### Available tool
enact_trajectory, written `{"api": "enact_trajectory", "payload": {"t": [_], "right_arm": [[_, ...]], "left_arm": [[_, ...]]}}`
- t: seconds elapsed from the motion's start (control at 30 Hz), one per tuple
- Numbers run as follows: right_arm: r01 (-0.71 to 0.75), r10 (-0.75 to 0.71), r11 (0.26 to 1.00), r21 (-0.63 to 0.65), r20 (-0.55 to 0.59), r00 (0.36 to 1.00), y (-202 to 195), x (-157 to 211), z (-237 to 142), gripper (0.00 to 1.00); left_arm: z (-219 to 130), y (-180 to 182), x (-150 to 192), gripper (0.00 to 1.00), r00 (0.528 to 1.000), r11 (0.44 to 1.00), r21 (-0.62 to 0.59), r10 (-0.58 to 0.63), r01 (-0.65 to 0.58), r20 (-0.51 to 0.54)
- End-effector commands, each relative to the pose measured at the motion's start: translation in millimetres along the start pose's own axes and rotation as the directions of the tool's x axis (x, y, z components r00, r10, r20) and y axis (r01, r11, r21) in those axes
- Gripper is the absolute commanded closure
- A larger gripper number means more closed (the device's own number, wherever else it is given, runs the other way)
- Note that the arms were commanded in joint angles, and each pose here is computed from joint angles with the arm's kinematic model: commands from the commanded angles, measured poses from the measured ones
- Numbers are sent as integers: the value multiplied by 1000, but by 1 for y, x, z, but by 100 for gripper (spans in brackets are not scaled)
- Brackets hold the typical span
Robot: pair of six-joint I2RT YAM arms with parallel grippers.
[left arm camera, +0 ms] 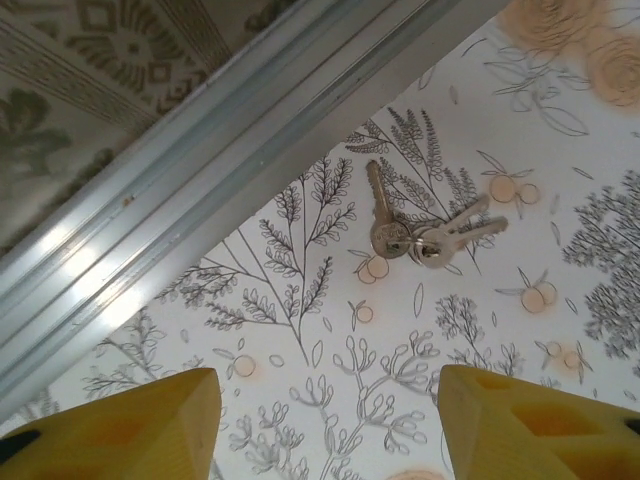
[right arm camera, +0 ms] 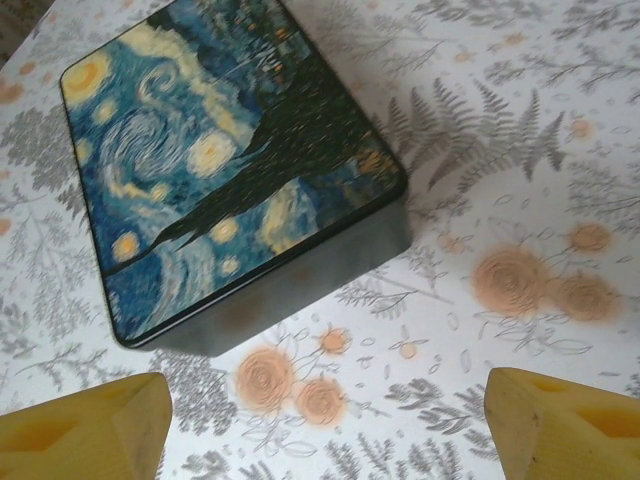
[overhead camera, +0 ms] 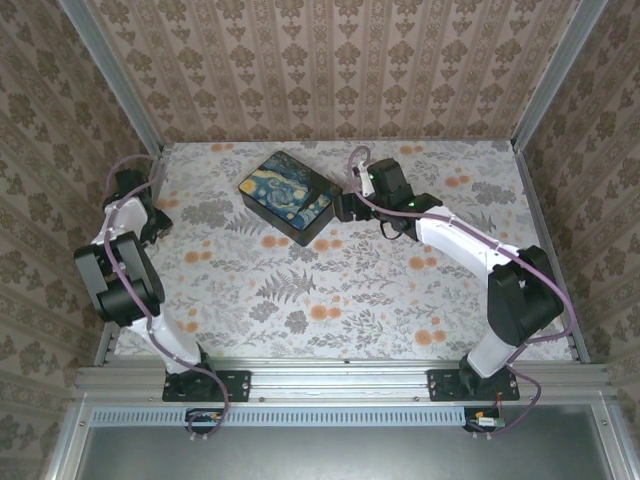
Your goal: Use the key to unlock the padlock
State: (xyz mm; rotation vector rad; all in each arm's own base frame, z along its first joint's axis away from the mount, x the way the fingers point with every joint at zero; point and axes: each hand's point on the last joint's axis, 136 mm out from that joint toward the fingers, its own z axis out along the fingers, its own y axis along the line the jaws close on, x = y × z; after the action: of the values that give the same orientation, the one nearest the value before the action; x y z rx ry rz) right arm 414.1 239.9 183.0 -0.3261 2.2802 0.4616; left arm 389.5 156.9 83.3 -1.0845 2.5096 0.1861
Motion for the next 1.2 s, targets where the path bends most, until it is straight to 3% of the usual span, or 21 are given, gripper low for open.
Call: {"api": "enact_trajectory", "payload": {"t": [0.0,0.47,1.17], "right_arm": [[-7,7,999,-33,-16,1000,19,-2,-10,18],[7,-10,999,-47,-66,998,43,11,4,20],[47,-52,997,-67,-62,997,54,-2,2,21]], "left_arm": [[5,-9,-8,42,999,999,37,-19,20,-46],[48,-20,-18,49,993,999,40,24,-20,-113],[42,-17,5,62,964,992,70,120,-106,-239]]}}
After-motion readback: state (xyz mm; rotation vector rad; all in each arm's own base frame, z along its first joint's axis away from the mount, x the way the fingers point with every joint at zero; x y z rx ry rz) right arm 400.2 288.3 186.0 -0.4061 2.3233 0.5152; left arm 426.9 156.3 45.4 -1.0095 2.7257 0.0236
